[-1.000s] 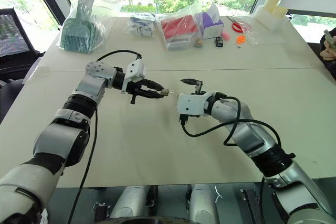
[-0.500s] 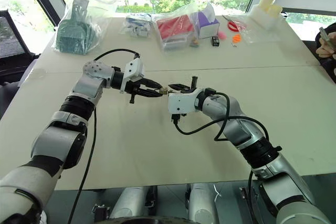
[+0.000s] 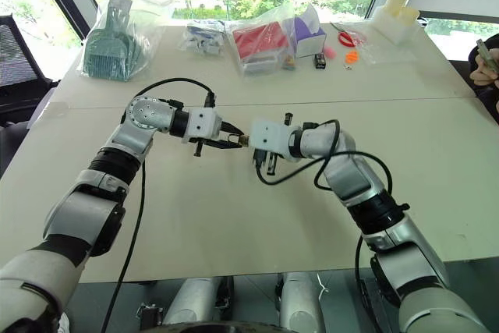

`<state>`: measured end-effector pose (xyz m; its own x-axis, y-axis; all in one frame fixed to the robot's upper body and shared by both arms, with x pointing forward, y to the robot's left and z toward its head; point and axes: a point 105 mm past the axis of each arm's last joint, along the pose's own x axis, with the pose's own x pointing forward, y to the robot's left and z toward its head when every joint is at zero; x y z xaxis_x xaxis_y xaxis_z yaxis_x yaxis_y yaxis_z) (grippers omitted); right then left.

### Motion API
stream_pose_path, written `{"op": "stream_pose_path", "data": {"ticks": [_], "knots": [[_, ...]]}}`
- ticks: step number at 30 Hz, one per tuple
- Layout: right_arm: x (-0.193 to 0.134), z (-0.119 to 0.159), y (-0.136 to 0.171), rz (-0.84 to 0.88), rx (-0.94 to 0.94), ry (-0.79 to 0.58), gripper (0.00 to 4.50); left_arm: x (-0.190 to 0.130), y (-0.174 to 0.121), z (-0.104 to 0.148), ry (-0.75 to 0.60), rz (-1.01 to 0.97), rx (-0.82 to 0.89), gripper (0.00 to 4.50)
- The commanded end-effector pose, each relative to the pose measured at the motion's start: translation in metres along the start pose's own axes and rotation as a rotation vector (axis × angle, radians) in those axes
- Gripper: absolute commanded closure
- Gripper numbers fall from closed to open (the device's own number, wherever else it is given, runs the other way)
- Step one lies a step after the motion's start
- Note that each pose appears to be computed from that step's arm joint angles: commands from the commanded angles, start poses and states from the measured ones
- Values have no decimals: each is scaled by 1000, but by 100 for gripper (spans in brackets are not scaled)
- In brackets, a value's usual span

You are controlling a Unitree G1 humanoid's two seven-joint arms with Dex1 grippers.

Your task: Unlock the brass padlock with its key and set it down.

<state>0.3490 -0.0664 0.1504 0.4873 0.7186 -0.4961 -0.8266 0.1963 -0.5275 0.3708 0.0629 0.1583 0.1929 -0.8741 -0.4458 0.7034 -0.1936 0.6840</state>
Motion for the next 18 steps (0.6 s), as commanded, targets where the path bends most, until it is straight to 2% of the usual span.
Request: {"op": "stream_pose_path", "data": {"ticks": [1,5,10,13,18], "knots": [[9,33,14,124,-39,-99,449,-2,22,19,-32,99,158,376],[5,38,-5,-47,-326,-103,449,-8,27,15,-81,120,-14,376],[-2,24,-10,-203,-636,-82,449,-20,23,13,-138,29,-266,376],[-9,21,-9,-258,-727,-109,370,-26,19,13,-140,-29,-332,376],[-16,33,-12,-337,-843,-179,111,-31,24,19,-168,-34,-383,376]]}}
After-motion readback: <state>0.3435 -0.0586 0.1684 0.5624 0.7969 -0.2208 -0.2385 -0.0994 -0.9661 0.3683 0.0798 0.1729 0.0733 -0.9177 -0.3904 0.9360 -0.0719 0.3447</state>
